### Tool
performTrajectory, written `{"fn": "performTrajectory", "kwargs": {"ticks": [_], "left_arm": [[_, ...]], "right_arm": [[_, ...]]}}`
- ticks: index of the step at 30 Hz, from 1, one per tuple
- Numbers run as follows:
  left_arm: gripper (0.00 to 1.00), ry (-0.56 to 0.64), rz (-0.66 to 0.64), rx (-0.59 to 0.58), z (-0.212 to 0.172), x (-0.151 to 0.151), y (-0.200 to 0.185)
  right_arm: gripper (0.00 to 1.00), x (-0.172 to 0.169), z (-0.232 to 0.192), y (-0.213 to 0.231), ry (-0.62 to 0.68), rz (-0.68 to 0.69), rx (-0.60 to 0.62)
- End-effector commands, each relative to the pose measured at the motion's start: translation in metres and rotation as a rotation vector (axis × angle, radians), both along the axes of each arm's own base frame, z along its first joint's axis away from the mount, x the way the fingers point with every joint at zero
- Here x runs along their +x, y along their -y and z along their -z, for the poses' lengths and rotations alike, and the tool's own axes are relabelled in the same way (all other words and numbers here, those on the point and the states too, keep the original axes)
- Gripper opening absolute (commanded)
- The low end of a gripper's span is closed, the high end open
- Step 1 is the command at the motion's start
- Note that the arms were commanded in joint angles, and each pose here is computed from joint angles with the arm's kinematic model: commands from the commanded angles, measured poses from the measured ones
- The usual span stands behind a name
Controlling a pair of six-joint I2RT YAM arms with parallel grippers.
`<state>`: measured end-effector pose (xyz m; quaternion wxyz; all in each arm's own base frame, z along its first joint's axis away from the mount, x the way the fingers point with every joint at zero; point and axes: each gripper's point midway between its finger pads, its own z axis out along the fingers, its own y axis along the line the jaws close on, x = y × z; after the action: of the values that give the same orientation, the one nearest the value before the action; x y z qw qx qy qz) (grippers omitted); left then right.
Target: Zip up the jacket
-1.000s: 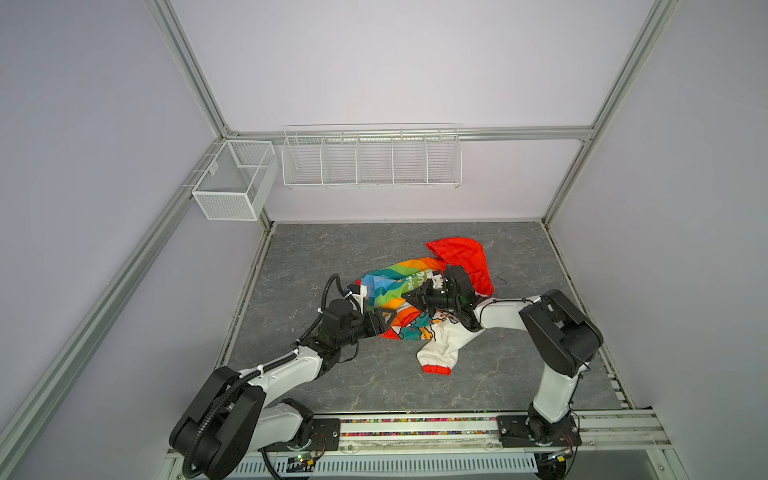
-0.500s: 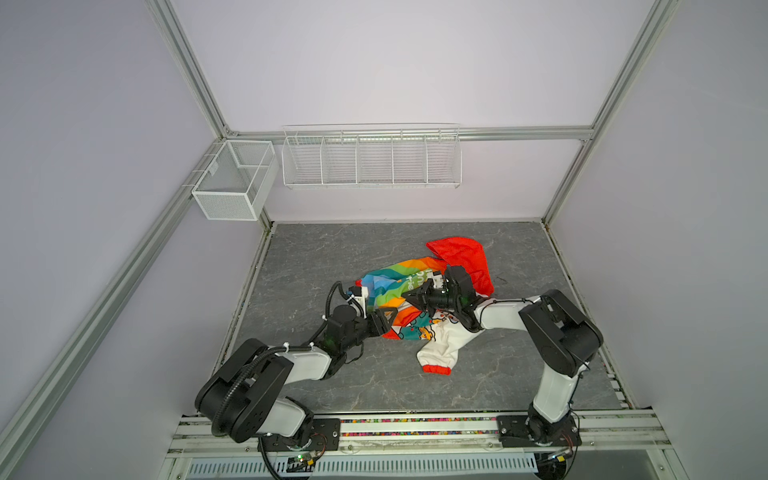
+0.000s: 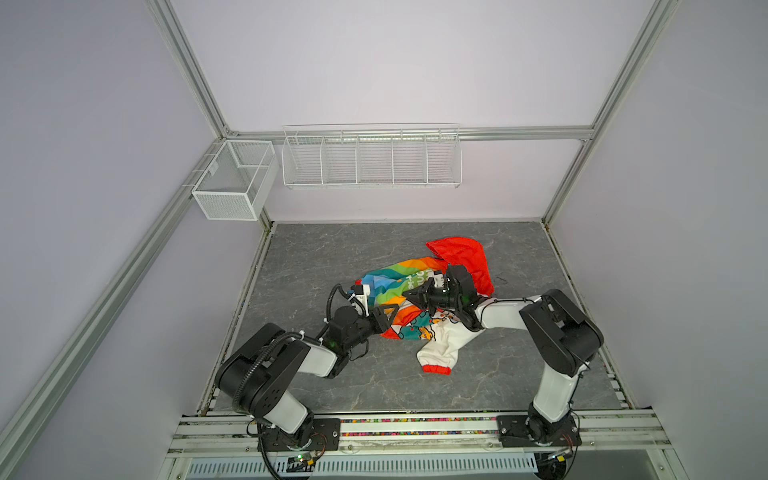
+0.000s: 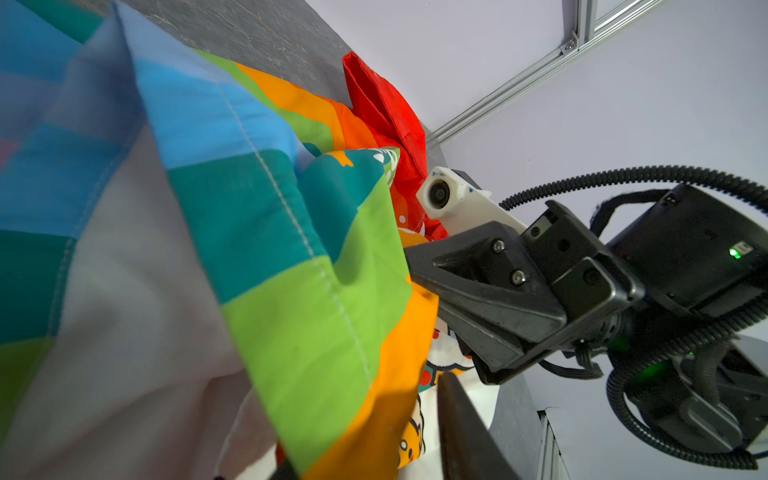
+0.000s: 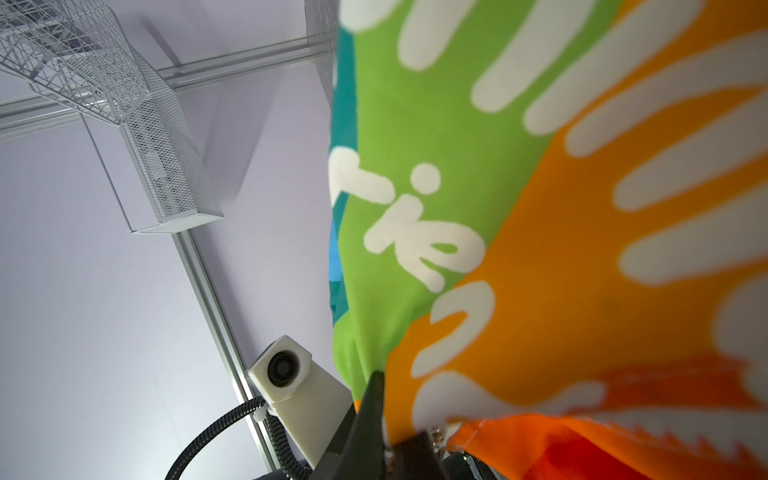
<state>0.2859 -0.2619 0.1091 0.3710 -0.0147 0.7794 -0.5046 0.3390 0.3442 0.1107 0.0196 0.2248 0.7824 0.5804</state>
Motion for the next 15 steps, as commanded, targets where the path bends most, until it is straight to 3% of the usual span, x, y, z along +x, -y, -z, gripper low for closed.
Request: {"fn": "performTrajectory", "kwargs": {"ticks": [1,6,15], "left_arm": [[0.35,0.002,0.028,-0.025,-0.007,0.002,0.008],[0.55,-0.051,0.011,0.017,0.008,0.001,0.005],[0.53,-0.075,0.004,0.038,0.016,-0.003,0.001]], "right_arm": [[0.07,0.001,-0.007,0.003,-0.026,0.021,0.038],[0.07,0.002,-0.008,0.005,-0.024,0.028,0.041],[0.07,0.003,-0.012,0.006,-0.019,0.029,0.048]]}}
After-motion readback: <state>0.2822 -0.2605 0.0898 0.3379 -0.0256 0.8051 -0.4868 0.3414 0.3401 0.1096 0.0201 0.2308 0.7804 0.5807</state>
